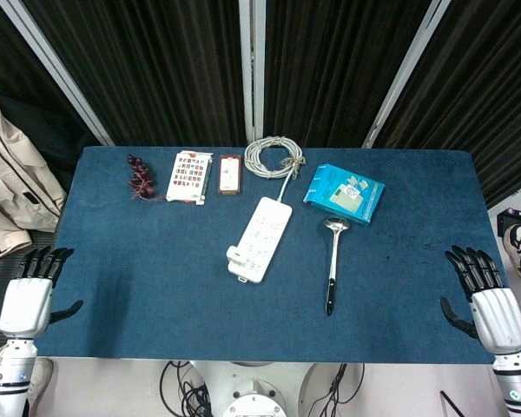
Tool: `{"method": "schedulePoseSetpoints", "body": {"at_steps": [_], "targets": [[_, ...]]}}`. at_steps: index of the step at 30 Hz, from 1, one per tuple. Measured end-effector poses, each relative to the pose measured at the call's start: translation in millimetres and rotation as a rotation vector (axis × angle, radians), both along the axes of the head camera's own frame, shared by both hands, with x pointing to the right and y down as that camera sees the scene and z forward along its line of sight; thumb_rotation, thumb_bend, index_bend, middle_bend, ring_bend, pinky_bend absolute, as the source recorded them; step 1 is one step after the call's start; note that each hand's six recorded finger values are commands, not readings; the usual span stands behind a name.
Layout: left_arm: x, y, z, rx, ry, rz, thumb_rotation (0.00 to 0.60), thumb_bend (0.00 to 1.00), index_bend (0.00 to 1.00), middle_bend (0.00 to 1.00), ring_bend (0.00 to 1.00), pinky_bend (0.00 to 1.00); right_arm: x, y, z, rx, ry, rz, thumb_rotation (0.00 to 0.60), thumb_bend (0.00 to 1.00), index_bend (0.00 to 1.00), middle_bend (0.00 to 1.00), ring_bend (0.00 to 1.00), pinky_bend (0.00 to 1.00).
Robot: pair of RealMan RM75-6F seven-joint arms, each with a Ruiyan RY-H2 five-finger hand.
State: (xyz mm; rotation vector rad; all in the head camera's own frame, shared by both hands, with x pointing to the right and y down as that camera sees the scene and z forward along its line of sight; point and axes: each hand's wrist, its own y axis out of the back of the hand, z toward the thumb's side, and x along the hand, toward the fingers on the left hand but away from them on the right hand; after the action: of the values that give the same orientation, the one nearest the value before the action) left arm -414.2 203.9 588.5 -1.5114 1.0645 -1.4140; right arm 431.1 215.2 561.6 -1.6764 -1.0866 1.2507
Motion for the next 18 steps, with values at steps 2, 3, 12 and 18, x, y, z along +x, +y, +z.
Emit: {"method": "schedulePoseSetpoints", "body": {"at_steps": [2, 3, 12, 18], "targets": [[0, 0, 0, 0.003, 0.001, -0.002, 0.600, 0.04, 0.15, 0.17, 0.08, 0.11, -2, -1, 1, -0.006, 0.000, -0.009, 0.600, 0.35, 0.00, 0.06, 0.00, 0.00], [0, 0, 1, 0.002, 0.001, -0.003, 0.600, 0.04, 0.15, 0.17, 0.08, 0.11, -2, -1, 2, -0.010, 0.000, -0.012, 0.600, 0.35, 0.00, 0.06, 0.00, 0.00], [7, -9, 4, 0.001, 0.030, 0.015, 0.600, 0.04, 0.16, 0.16, 0.08, 0.11, -18, -11, 14, -0.077, 0.007, -0.086, 0.600, 0.35, 0.00, 0.04, 0.00, 0.00], [41, -44, 15, 0.000, 0.110, 0.137, 0.600, 0.05, 0.19, 0.17, 0.08, 0.13, -57, -46, 34, -0.148, 0.016, -0.232, 0.600, 0.35, 0.00, 0.03, 0.00, 0.00]]}}
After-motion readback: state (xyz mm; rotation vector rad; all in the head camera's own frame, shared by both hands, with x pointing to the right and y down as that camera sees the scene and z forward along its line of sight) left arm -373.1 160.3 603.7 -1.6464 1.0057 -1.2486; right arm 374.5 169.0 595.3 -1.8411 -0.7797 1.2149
